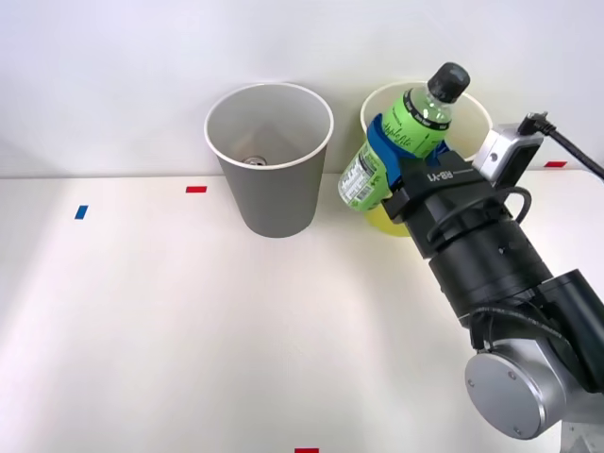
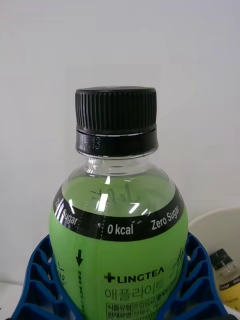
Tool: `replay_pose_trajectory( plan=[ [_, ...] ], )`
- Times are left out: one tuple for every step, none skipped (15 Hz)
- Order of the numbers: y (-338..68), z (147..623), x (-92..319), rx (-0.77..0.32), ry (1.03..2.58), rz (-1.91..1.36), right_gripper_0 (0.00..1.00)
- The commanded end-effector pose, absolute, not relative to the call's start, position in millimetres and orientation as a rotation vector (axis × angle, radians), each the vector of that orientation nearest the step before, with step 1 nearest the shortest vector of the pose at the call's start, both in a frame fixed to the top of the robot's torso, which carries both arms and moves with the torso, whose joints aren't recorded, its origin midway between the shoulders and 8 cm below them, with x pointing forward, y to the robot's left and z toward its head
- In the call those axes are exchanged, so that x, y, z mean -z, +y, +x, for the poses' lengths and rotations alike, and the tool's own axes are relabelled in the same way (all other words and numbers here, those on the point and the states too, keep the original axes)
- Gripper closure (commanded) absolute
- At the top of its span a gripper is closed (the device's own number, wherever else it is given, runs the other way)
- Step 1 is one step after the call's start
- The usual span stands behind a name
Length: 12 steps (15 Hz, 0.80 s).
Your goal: Put cans in the gray bin, plastic bottles in the light green bin
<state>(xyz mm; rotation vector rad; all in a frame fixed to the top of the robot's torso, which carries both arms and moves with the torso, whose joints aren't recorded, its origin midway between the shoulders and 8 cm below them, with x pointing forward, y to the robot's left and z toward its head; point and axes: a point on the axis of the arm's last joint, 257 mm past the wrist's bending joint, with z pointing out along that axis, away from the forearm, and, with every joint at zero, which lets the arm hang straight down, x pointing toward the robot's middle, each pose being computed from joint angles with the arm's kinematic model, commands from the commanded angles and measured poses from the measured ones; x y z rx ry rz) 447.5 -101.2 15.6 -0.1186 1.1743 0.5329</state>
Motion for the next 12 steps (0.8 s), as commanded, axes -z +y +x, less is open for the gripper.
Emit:
replay_pose_trajectory(
  plan=[
    [-112, 472, -49, -0.499, 1.179, -0.126, 1.00],
    [-117, 479, -59, -0.489, 1.187, -0.121, 1.00],
    [-122, 487, -69, -0.482, 1.191, -0.114, 1.00],
    [-127, 499, -76, -0.477, 1.188, -0.099, 1.00],
    [-133, 513, -77, -0.465, 1.186, -0.086, 1.00],
    [-139, 527, -77, -0.451, 1.182, -0.071, 1.00],
    [-148, 544, -78, -0.433, 1.183, -0.054, 1.00],
    [-155, 555, -78, -0.414, 1.189, -0.044, 1.00],
    [-162, 565, -81, -0.398, 1.190, -0.036, 1.00],
    [-171, 575, -82, -0.376, 1.196, -0.029, 1.00],
    [-178, 582, -82, -0.356, 1.202, -0.027, 1.00],
    [-184, 589, -82, -0.335, 1.210, -0.029, 1.00]
  ],
)
